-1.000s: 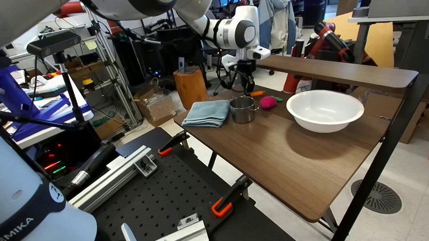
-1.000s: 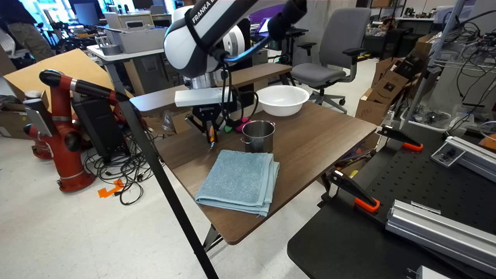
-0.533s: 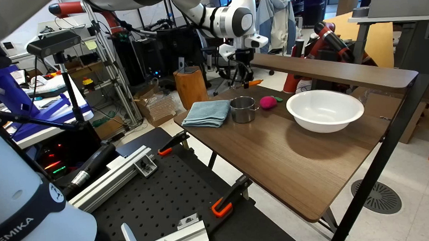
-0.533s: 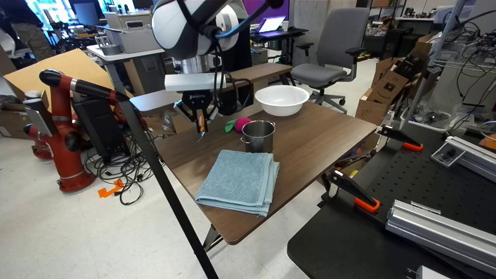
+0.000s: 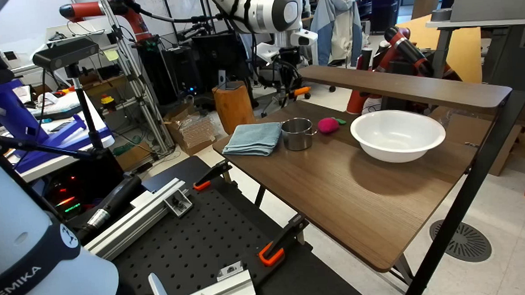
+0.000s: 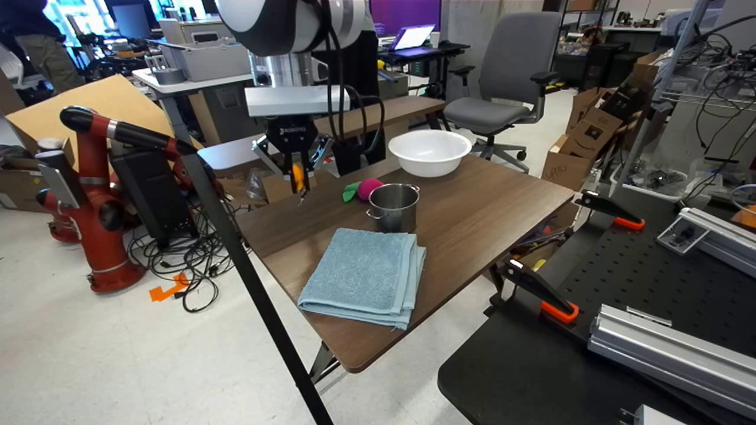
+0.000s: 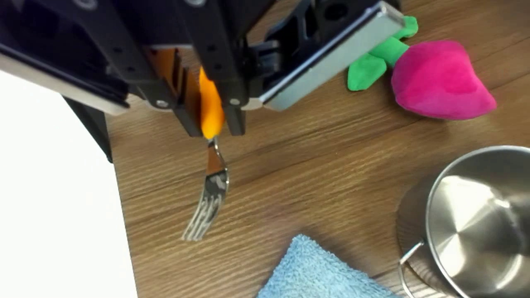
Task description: Move the fork to the right side of the table
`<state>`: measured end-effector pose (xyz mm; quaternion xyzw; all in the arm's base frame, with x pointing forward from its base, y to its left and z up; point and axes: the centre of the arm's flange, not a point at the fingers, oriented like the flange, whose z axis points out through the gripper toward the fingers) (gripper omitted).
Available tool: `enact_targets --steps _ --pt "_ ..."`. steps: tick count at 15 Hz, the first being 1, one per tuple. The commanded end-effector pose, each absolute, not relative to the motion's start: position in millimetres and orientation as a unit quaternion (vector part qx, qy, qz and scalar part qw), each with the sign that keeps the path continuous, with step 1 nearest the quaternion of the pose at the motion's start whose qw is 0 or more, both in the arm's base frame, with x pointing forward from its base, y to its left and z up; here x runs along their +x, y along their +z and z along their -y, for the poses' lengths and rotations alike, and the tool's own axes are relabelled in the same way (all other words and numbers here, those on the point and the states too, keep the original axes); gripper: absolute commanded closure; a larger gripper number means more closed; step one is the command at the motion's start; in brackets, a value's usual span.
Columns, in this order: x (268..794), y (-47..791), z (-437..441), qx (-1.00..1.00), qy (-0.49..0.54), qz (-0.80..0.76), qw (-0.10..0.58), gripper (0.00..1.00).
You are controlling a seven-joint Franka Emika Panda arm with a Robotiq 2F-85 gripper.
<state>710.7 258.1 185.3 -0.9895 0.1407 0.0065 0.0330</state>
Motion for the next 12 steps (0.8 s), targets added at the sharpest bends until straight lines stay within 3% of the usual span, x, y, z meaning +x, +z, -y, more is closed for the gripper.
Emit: enact_targets --steps 1,12 --pt "657 202 -239 -0.994 0.004 -0.101 0.036 0.95" --pt "552 218 -132 -0.993 -0.007 -0.115 0.014 0.95"
